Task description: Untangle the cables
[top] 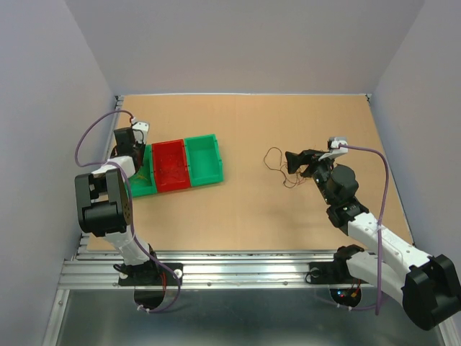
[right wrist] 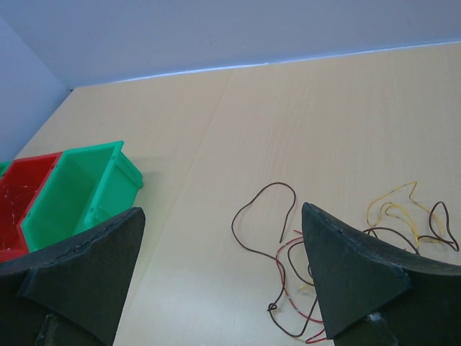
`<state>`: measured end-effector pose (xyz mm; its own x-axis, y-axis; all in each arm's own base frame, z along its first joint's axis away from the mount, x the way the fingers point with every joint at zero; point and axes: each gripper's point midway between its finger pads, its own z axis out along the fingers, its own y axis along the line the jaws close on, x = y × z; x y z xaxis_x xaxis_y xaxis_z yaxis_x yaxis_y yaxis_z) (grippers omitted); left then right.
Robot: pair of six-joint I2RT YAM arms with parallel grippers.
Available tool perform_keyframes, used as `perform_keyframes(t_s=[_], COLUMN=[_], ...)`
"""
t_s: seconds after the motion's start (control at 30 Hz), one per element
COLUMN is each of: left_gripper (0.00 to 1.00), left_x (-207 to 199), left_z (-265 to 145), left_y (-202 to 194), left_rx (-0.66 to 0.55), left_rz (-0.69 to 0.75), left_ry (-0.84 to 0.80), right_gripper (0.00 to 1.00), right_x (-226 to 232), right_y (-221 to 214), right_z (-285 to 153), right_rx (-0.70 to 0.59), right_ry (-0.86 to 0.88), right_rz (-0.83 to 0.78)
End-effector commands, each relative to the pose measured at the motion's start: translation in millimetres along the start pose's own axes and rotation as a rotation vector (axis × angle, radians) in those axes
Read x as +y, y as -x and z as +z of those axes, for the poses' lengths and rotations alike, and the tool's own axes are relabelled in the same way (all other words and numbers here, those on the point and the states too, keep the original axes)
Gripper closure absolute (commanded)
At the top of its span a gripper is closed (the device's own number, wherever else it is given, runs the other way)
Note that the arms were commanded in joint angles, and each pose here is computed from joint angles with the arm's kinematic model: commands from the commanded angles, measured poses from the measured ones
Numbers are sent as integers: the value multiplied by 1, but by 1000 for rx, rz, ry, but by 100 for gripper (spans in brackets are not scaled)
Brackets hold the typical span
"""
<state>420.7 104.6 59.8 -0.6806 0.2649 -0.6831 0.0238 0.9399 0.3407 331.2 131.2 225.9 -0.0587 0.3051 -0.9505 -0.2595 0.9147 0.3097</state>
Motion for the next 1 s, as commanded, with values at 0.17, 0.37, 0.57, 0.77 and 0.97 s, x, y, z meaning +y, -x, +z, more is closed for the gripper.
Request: perform_keyframes(t_s=[0.17, 0.37, 0.57, 0.77, 0.97], left_gripper=[100, 100, 84, 57, 47], left_x=[-12, -1, 12, 25, 28], left_z=[-9, -30, -56, -95, -100], left_y=[-38, -29, -7, 23, 50], left_rx=[111, 87, 18, -75, -120], left_rz=[28, 38, 26, 9, 1], left_ry=[-40, -3, 34, 57, 31], right_gripper=[5, 5, 5, 5, 5], right_x=[1, 2, 1, 0, 1], right_y=[1, 0, 1, 2, 2], right_z=[-2, -2, -3, -3, -5], right_rx=[-14, -12, -14, -18, -22], right_ry=[16, 20, 16, 14, 18], right_rz=[-3, -3, -5, -7, -2])
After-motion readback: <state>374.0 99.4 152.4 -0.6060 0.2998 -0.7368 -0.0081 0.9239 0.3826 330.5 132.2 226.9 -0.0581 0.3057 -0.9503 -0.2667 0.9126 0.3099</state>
